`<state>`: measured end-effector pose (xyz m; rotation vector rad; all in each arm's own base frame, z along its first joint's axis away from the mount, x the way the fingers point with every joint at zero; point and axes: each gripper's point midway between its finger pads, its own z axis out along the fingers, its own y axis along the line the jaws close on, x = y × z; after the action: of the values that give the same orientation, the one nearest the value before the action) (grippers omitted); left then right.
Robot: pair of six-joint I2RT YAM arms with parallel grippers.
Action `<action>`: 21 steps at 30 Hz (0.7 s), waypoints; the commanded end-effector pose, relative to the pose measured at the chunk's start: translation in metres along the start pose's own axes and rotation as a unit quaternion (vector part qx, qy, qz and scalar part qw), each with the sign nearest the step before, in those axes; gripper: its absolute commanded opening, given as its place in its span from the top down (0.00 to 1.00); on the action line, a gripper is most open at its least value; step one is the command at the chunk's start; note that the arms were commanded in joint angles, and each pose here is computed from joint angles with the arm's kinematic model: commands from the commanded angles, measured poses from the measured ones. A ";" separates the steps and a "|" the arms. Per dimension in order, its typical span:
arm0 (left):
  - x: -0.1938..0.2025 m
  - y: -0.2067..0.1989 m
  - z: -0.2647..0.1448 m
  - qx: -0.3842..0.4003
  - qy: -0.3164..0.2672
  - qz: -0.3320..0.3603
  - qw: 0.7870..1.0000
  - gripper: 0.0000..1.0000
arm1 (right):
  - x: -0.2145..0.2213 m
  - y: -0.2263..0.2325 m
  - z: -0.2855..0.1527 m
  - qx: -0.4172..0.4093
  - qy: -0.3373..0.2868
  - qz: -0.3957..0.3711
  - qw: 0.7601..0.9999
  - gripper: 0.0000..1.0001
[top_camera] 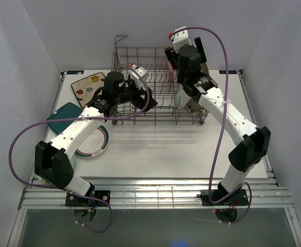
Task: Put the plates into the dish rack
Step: Insert the plate into the dish rack, then move the plate to the center of the board.
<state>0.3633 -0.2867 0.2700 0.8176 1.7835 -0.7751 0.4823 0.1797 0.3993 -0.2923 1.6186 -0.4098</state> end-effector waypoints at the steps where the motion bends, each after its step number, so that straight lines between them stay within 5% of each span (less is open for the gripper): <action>1: -0.023 0.000 -0.020 -0.021 -0.030 0.020 0.999 0.02 | -0.041 -0.021 -0.031 -0.012 -0.068 0.061 0.996 0.10; 12: -0.047 0.009 -0.056 -0.092 -0.072 0.043 0.992 0.02 | -0.030 -0.004 -0.098 -0.143 -0.120 0.164 0.969 0.10; 21: -0.044 0.017 -0.099 -0.169 -0.097 0.062 0.979 0.02 | 0.017 0.024 -0.138 -0.234 -0.087 0.206 0.946 0.10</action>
<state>0.3419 -0.2276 0.3277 0.6570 1.6526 -0.5306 0.3589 0.1904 0.3820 -0.3150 1.5550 0.1803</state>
